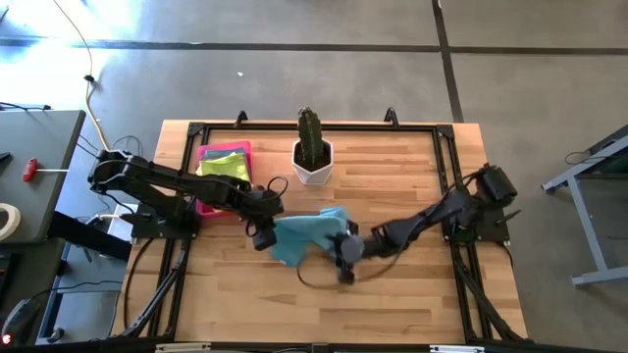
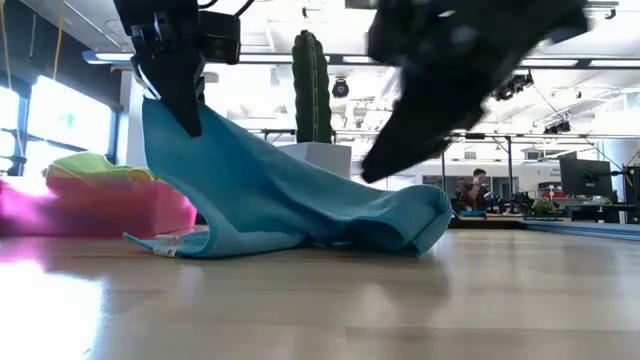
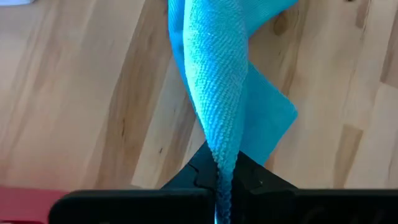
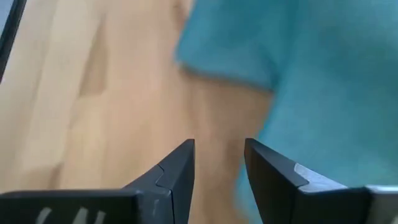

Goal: Fold microfiber towels
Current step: Fold the blue towel

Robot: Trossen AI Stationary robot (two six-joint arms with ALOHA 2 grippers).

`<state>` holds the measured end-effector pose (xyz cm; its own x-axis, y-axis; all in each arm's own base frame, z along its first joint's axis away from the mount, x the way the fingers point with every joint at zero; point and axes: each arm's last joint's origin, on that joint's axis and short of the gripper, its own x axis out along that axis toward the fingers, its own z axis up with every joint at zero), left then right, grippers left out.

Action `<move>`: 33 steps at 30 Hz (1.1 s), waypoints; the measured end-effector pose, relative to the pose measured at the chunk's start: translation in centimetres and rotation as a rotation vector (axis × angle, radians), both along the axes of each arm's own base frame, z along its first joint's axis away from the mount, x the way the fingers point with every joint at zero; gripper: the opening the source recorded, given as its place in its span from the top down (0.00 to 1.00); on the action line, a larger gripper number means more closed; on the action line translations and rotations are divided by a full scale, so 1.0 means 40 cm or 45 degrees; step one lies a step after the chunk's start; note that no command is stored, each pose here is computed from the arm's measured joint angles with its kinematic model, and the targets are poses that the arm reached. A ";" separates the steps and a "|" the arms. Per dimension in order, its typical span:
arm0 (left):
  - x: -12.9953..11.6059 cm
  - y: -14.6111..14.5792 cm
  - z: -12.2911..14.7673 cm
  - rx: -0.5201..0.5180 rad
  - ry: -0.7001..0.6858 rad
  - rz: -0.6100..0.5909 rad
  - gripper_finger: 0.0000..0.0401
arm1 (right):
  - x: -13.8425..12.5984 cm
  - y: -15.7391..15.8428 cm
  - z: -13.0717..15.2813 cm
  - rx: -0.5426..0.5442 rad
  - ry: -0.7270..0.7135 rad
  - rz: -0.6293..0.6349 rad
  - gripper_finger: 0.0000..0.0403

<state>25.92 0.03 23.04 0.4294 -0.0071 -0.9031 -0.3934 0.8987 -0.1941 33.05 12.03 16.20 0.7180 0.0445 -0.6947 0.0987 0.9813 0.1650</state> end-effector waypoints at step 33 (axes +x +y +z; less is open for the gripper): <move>0.006 0.007 0.003 0.079 -0.034 -0.139 1.00 | -0.039 0.158 -0.129 -0.730 -0.127 -0.014 0.67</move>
<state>26.14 0.33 23.15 0.4527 0.0001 -0.8917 -0.2878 0.9465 -0.1460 31.48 18.33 11.03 0.7794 -0.3264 -0.5348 0.1204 0.9157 -0.3834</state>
